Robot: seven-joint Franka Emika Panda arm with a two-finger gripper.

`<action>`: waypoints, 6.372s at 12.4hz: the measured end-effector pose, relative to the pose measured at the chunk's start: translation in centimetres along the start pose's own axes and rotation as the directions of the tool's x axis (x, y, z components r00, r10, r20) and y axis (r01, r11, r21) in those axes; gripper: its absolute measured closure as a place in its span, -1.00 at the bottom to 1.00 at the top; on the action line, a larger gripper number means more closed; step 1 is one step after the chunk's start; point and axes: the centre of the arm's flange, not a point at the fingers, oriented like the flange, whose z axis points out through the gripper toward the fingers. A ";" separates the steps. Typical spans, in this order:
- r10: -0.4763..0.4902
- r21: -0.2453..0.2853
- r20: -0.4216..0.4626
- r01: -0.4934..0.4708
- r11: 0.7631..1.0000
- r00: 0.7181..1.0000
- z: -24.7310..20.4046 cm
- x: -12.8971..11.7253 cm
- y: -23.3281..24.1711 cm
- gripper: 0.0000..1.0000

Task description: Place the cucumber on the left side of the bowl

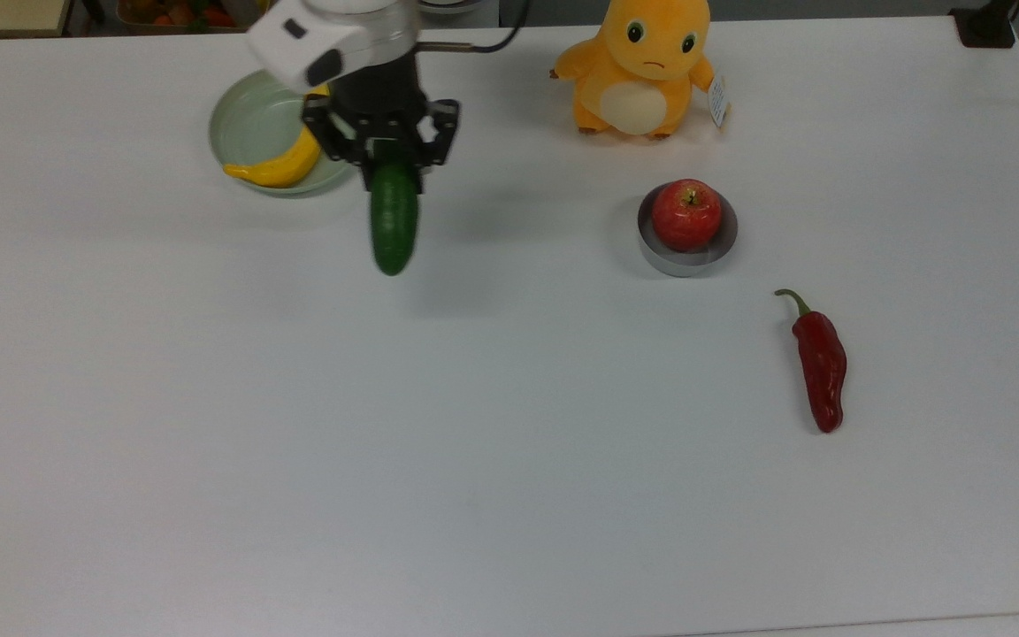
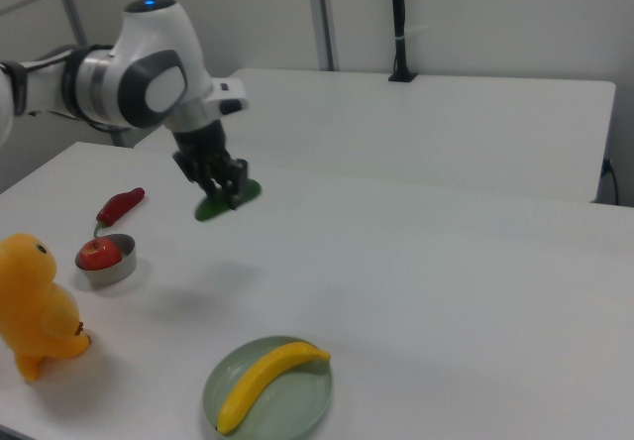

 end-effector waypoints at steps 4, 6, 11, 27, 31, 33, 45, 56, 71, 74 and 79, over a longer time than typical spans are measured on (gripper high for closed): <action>0.116 0.122 -0.065 -0.107 0.987 0.991 -5.2 -0.4 -12.4 0.05; 0.142 0.157 -0.053 -0.132 0.979 0.988 -6.1 -2.2 -18.7 0.05; 0.130 0.244 -0.065 -0.111 0.963 0.989 -7.1 -7.2 -30.3 0.05; -0.092 0.046 0.044 0.090 0.995 0.995 12.3 -10.9 -38.4 0.05; -0.092 0.048 0.041 0.090 0.995 0.995 12.1 -10.8 -38.4 -0.46; -0.091 0.049 0.039 0.089 0.995 0.995 12.0 -10.8 -38.4 -0.98; -0.025 -0.077 -0.026 0.023 0.997 0.999 4.3 -3.2 -27.0 -1.00; -0.003 -0.149 0.037 0.008 0.989 0.999 4.3 -1.7 -21.6 -1.00; 0.148 0.024 0.066 -0.150 0.988 0.987 -7.1 -1.2 -2.6 -1.00; 0.124 0.025 0.073 -0.126 0.992 0.990 -6.8 -1.3 -2.9 -1.00; 0.108 0.007 0.081 -0.109 0.994 0.991 -6.3 -1.6 -3.2 -1.00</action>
